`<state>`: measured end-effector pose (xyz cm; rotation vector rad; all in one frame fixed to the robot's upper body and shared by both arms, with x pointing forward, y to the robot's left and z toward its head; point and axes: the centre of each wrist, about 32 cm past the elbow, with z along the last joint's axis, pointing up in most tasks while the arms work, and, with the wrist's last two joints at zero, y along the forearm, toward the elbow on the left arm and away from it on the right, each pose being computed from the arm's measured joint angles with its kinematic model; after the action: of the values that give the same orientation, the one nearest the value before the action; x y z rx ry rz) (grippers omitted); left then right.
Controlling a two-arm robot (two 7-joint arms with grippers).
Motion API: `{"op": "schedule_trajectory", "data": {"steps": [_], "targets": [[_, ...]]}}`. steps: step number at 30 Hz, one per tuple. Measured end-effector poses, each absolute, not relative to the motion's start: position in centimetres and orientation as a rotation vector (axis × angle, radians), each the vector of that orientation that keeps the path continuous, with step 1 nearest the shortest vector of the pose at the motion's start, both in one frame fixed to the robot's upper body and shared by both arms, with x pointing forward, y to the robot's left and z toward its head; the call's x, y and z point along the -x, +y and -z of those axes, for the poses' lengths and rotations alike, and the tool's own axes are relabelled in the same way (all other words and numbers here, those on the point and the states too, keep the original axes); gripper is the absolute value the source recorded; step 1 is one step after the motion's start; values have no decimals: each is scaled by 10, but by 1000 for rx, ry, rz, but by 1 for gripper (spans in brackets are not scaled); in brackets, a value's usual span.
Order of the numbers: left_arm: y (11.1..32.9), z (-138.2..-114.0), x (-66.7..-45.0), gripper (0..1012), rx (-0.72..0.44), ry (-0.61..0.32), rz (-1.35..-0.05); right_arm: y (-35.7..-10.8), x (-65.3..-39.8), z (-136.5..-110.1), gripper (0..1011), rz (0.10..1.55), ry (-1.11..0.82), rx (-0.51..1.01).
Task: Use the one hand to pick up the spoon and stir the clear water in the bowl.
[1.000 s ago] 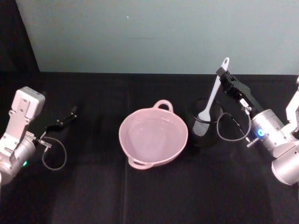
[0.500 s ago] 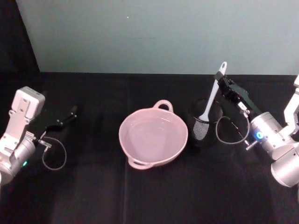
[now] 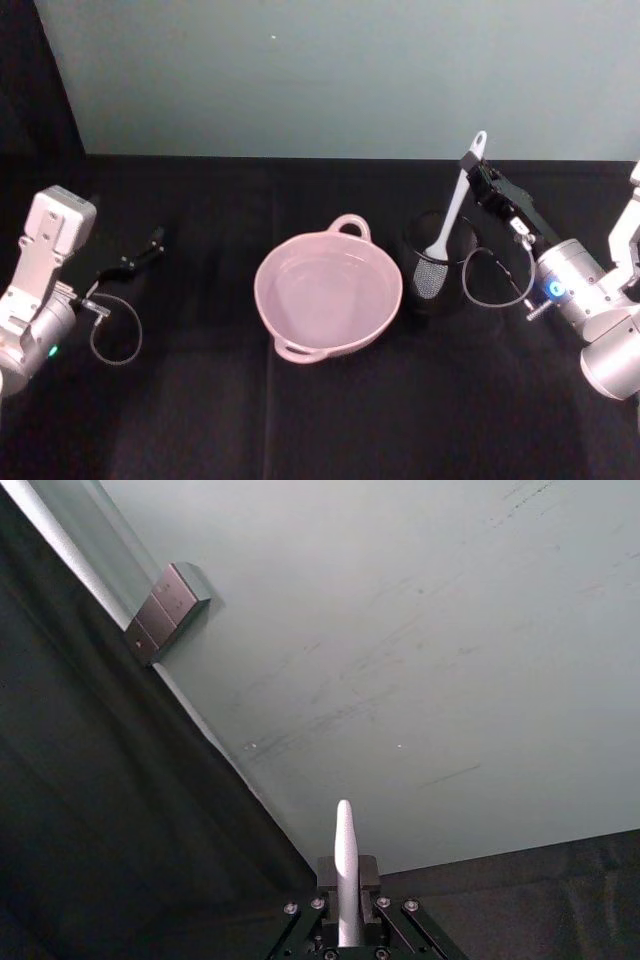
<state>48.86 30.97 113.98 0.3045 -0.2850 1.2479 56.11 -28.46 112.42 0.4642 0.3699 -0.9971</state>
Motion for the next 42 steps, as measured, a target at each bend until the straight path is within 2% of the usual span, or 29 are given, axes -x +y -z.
{"op": "schedule_trajectory", "data": {"steps": [6, 8, 9, 10, 14, 15, 17, 18, 20, 21, 24, 25, 32, 42], "targets": [[310, -1140, -489, 1011, -304, -285, -1248, -285, -561, -1124, 184, 998, 369, -465], [310, -1140, -489, 1011, -304, -285, -1248, -285, -561, -1124, 280, 998, 369, -465], [310, -1140, -489, 1011, -305, -285, -1248, -284, -561, -1125, 280, 998, 368, -465], [310, -1140, -489, 1011, -305, -285, -1248, -284, -561, -1125, 338, 998, 368, -465], [310, -1140, -489, 1011, -304, -285, -1248, -284, -561, -1125, 431, 998, 367, -466], [310, -1140, -489, 1011, -304, -285, -1248, -284, -561, -1125, 488, 998, 367, -466], [310, -1140, -489, 1011, -304, -285, -1248, -284, -561, -1125, 537, 998, 367, -466], [310, -1140, -489, 1011, -305, -285, -1248, -284, -561, -1125, 599, 998, 367, -466], [310, -1140, -489, 1011, -304, -285, -1248, -284, -561, -1125, 632, 998, 367, -466], [310, -1140, -489, 1011, -304, -285, -1248, -284, -561, -1125, 703, 998, 367, -466], [310, -1140, -489, 1011, -304, -285, -1248, -284, -561, -1125, 759, 998, 367, -466], [310, -1140, -489, 1011, -304, -285, -1248, -284, -561, -1125, 813, 998, 367, -466], [310, -1140, -489, 1011, -304, -285, -1248, -285, -561, -1126, 987, 1005, 346, -451], [310, -1140, -489, 1011, -304, -285, -1248, -285, -554, -1138, 1002, 1092, 142, -303]]}}
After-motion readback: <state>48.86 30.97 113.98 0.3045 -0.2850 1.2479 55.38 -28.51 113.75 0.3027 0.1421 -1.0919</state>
